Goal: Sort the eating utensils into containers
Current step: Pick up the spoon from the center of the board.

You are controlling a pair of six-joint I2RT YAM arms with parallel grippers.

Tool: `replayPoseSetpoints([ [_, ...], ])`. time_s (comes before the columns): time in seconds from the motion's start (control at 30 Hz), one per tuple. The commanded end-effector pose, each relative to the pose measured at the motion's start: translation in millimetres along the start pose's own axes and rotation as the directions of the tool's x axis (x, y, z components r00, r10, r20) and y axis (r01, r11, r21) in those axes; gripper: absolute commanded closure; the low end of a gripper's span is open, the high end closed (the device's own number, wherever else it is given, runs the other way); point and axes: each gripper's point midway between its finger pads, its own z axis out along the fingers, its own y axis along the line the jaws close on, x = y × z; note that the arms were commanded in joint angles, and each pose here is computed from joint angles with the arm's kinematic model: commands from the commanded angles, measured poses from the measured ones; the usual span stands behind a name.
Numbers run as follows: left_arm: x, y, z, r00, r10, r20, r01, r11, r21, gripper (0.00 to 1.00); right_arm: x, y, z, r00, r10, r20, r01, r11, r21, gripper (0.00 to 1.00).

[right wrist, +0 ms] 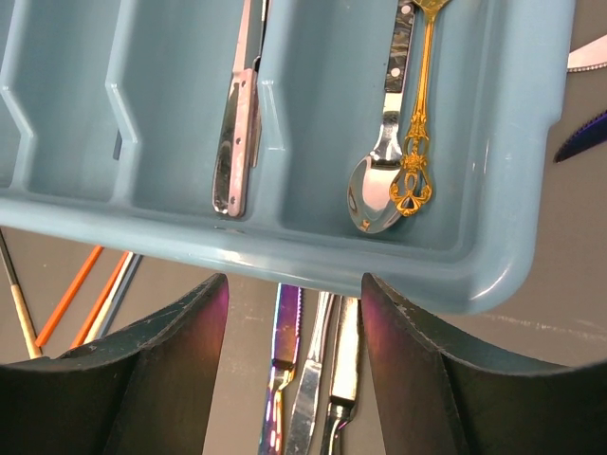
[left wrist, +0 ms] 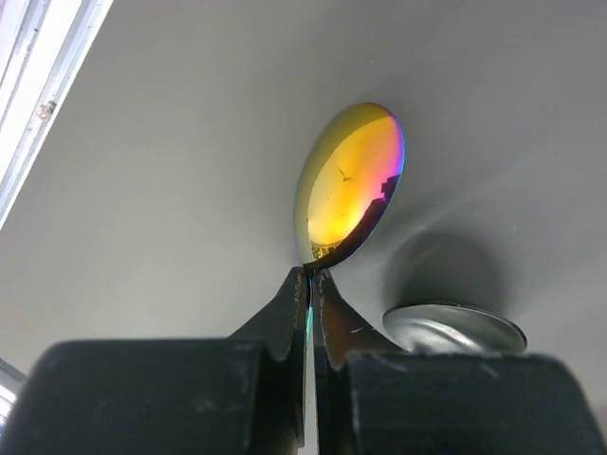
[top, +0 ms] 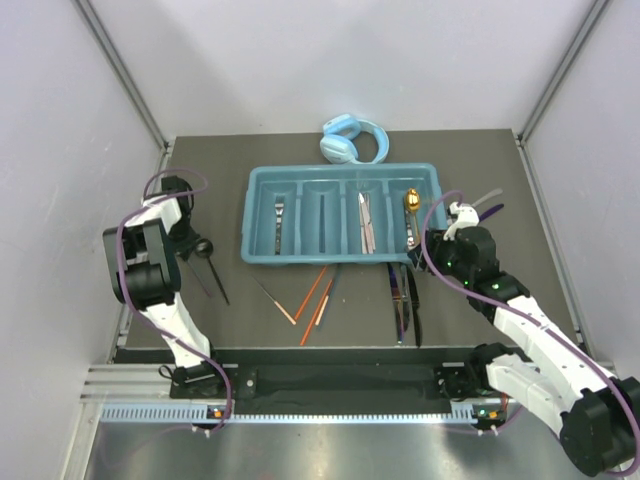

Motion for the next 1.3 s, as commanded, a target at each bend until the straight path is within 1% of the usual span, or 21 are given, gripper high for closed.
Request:
replayPoseSetpoints([
  [0.0,24,-16,11,0.994,0.017,-0.106,-0.008,0.996,0.092,1.00,-15,4,1,0.999,-0.007,0.054,0.008,1.000,-0.021,0.42],
  [0.13,31,-24,2,0.991,0.033,-0.133,-0.011,0.987,0.163,1.00,-13,3,2,0.999,-0.005,0.049,0.006,1.000,-0.019,0.41],
  [0.23,32,-28,-16,0.993,0.039,-0.115,-0.013,0.976,0.218,1.00,-12,1,3,0.999,-0.004,0.047,0.005,1.000,-0.017,0.42],
  [0.27,29,-28,-27,0.995,0.034,-0.090,-0.012,0.972,0.236,1.00,-11,1,3,0.999,-0.003,0.045,0.003,1.000,-0.015,0.42],
  [0.4,35,-21,-43,0.997,0.032,-0.074,-0.013,0.967,0.255,1.00,-11,1,5,0.999,0.001,0.043,0.000,1.000,-0.019,0.42],
  [0.5,31,-12,-57,0.999,0.013,-0.041,-0.003,0.972,0.236,1.00,-9,2,8,0.999,0.006,0.036,-0.005,1.000,-0.024,0.42],
  [0.6,21,-9,-75,1.000,-0.009,0.017,0.004,0.967,0.255,1.00,-8,1,10,1.000,0.010,0.029,-0.009,1.000,-0.024,0.41],
  [0.77,15,-10,-88,0.999,-0.017,0.029,0.008,0.960,0.281,1.00,-7,1,12,1.000,0.012,0.023,-0.012,1.000,-0.024,0.42],
  [1.03,21,-21,-91,1.000,0.007,0.015,-0.011,0.946,0.325,1.00,-7,1,12,1.000,0.017,0.022,-0.016,1.000,-0.025,0.41],
  [1.13,19,-28,-104,0.999,0.025,0.042,-0.038,0.937,0.347,1.00,-6,1,12,1.000,0.019,0.021,-0.018,1.000,-0.025,0.41],
  [1.23,11,-40,-128,0.995,0.048,0.088,-0.077,0.928,0.365,1.00,-6,1,13,1.000,0.019,0.019,-0.018,1.000,-0.026,0.42],
  [1.27,5,-51,-144,0.992,0.055,0.117,-0.097,0.914,0.394,1.00,-7,1,13,1.000,0.019,0.019,-0.018,1.000,-0.024,0.42],
])
